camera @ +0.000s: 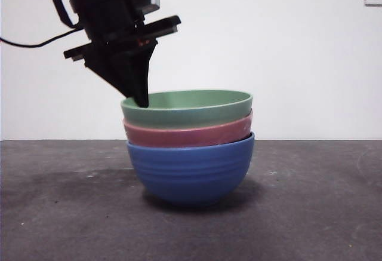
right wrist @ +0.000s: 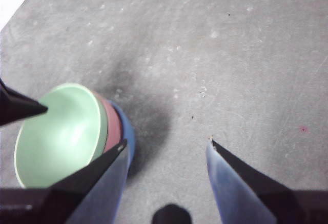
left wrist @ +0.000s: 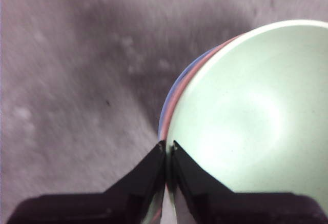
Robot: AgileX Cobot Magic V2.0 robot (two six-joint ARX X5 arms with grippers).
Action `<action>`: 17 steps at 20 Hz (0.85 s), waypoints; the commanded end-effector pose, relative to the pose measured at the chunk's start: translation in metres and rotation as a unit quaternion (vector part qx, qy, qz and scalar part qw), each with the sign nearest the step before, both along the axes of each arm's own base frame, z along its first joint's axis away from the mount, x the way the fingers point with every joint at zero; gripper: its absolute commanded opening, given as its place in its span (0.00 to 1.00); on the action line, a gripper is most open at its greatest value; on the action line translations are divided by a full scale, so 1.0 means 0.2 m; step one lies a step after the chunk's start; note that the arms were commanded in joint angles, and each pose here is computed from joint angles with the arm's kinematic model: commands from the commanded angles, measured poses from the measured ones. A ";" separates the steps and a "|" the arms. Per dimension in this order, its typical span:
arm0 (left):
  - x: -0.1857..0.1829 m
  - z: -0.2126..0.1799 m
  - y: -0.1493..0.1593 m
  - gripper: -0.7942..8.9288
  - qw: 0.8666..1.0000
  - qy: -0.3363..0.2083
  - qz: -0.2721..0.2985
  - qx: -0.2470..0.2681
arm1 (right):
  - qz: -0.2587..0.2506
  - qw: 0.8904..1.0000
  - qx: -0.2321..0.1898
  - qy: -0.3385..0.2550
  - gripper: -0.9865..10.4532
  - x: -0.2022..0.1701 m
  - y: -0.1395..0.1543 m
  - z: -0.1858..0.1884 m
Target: Pick up the green bowl on the top,put the green bowl on the left,pick up the red bowl in the middle,put the red bowl on the right
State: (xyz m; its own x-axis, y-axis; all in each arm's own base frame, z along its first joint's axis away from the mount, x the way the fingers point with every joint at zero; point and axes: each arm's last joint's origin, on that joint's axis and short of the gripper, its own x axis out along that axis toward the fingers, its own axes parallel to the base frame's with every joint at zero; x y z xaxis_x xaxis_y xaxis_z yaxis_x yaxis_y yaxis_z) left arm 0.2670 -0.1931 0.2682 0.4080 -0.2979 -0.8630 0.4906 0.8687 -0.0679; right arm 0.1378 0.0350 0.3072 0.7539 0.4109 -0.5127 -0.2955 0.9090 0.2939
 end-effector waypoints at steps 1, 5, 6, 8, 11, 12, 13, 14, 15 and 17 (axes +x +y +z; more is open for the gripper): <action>0.01 0.08 -0.01 0.07 1.000 -0.011 0.001 -0.010 | -0.001 1.000 0.001 -0.003 0.30 0.00 0.00 0.01; 0.01 0.21 -0.01 0.07 1.000 -0.019 -0.012 -0.006 | -0.001 1.000 0.001 -0.003 0.30 0.00 0.00 0.01; 0.01 0.25 -0.01 0.07 1.000 -0.018 -0.014 -0.003 | -0.001 1.000 0.001 -0.003 0.30 0.00 0.00 0.01; 0.00 0.31 0.00 0.07 1.000 -0.021 -0.023 0.002 | -0.001 1.000 0.001 -0.003 0.30 0.00 0.00 0.01; -0.01 0.35 0.00 0.07 0.999 -0.025 -0.027 0.001 | -0.001 1.000 0.001 -0.003 0.30 0.00 0.00 0.01; -0.01 0.35 0.00 0.07 0.999 -0.025 -0.031 0.004 | -0.001 1.000 0.001 -0.004 0.30 0.00 0.00 0.01; -0.01 0.35 0.01 0.07 0.999 -0.025 -0.034 0.009 | -0.001 1.000 0.001 -0.003 0.30 0.00 0.00 0.01; -0.01 0.35 0.01 0.07 0.999 -0.024 -0.034 0.011 | 0.000 1.000 0.001 -0.003 0.30 0.00 0.00 0.01; -0.02 0.37 0.05 0.07 0.999 -0.024 -0.027 0.011 | 0.000 1.000 0.001 -0.003 0.30 0.00 0.00 0.01; -0.04 0.43 0.14 0.07 0.999 -0.028 -0.016 0.016 | 0.000 1.000 0.000 -0.003 0.30 0.00 0.00 0.01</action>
